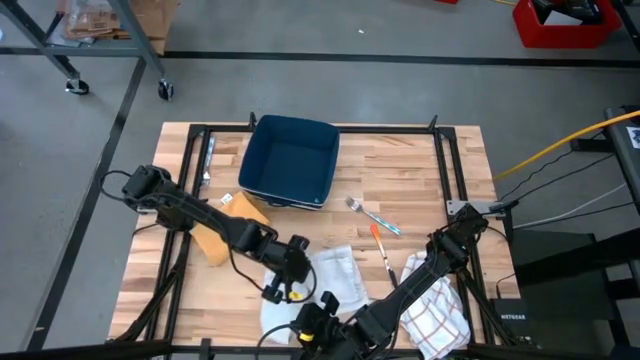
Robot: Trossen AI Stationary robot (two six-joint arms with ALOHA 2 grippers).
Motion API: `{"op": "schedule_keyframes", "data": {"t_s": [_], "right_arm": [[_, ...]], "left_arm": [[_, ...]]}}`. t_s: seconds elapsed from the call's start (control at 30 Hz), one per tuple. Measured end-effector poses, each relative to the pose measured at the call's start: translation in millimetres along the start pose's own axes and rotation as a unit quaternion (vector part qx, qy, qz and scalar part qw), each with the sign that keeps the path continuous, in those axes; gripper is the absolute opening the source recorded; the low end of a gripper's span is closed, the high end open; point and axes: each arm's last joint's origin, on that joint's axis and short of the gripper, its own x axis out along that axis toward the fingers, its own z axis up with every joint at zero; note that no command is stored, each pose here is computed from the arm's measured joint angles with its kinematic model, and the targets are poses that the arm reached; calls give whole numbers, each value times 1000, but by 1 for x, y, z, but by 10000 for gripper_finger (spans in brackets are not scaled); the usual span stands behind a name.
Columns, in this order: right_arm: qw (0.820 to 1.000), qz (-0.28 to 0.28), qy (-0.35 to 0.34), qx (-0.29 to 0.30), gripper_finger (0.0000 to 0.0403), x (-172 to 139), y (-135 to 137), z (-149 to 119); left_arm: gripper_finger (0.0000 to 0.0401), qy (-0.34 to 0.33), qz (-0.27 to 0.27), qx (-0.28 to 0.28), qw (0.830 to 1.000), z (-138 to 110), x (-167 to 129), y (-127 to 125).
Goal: Fold towel
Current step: Fold the top white patterned towel
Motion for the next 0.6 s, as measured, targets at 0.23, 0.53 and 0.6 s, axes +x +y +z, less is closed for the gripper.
{"op": "schedule_keyframes", "data": {"t_s": [0.23,0.53,0.6], "right_arm": [[1000,1,1,-1,42,-1,1,-2],[1000,11,-2,5,42,-1,3,-1],[1000,11,-1,5,42,-1,3,-1]], "left_arm": [[7,-17,10,-10,1000,3,12,12],[53,-2,48,-8,999,-3,39,25],[73,2,73,-9,997,-4,40,27]]}}
